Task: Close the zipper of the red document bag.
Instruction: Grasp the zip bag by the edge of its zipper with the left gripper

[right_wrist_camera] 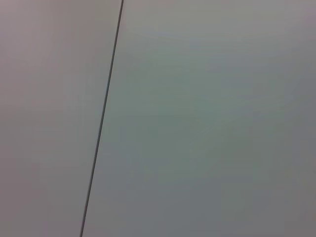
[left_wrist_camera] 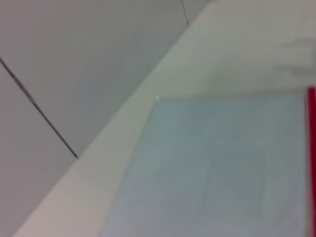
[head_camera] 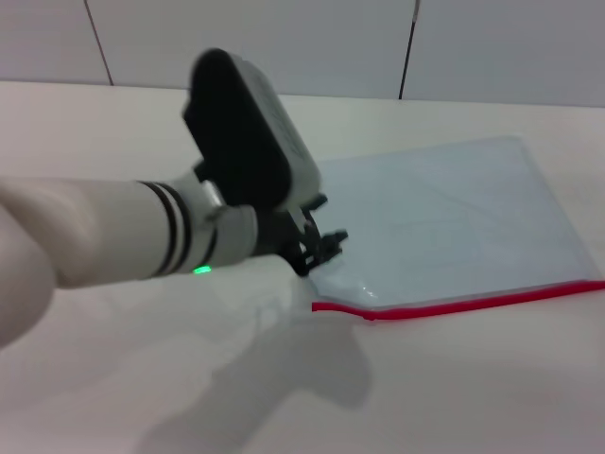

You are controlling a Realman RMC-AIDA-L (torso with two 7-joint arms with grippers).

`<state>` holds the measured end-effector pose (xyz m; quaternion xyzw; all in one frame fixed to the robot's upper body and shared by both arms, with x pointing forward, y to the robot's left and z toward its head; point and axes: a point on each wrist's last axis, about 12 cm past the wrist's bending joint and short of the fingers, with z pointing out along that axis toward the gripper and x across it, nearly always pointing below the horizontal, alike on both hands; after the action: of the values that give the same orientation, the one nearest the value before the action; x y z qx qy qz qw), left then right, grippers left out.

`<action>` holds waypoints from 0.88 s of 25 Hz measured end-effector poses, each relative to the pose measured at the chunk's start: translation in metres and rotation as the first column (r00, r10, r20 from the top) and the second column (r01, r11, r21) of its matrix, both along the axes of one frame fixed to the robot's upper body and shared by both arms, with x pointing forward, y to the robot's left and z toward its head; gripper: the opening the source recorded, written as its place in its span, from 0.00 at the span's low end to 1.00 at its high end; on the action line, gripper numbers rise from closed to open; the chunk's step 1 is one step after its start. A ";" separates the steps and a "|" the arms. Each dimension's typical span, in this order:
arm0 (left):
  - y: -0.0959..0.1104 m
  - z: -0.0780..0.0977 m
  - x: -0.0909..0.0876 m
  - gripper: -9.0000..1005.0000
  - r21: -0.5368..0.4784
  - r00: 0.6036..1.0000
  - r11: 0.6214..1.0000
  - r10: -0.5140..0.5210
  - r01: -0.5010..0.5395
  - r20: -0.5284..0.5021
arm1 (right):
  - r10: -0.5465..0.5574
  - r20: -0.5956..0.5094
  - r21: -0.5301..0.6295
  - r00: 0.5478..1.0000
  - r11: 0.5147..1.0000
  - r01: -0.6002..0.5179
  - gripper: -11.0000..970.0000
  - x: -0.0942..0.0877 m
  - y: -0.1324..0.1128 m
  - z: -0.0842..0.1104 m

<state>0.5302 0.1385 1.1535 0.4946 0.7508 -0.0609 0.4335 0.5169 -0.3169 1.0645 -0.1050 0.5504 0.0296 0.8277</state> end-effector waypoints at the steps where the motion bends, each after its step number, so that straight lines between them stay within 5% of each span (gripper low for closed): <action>1: -0.003 -0.001 -0.002 0.46 0.041 1.000 0.999 -0.007 0.007 -0.006 | 0.000 0.000 -0.001 1.000 1.000 0.000 0.75 0.000 0.000 0.000; 8: -0.019 -0.008 -0.012 0.46 0.246 0.998 0.968 -0.056 0.049 0.018 | 0.005 -0.011 -0.006 1.000 1.000 -0.005 0.76 0.003 0.001 0.000; 22: -0.034 -0.014 -0.040 0.46 0.327 0.977 0.923 -0.215 0.203 0.000 | 0.001 -0.010 -0.002 1.000 1.000 -0.001 0.75 0.003 0.001 0.000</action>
<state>0.4906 0.1042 1.1395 0.6377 0.6856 0.0267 0.3502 0.5203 -0.3162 1.0646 -0.1060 0.5546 0.0298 0.8248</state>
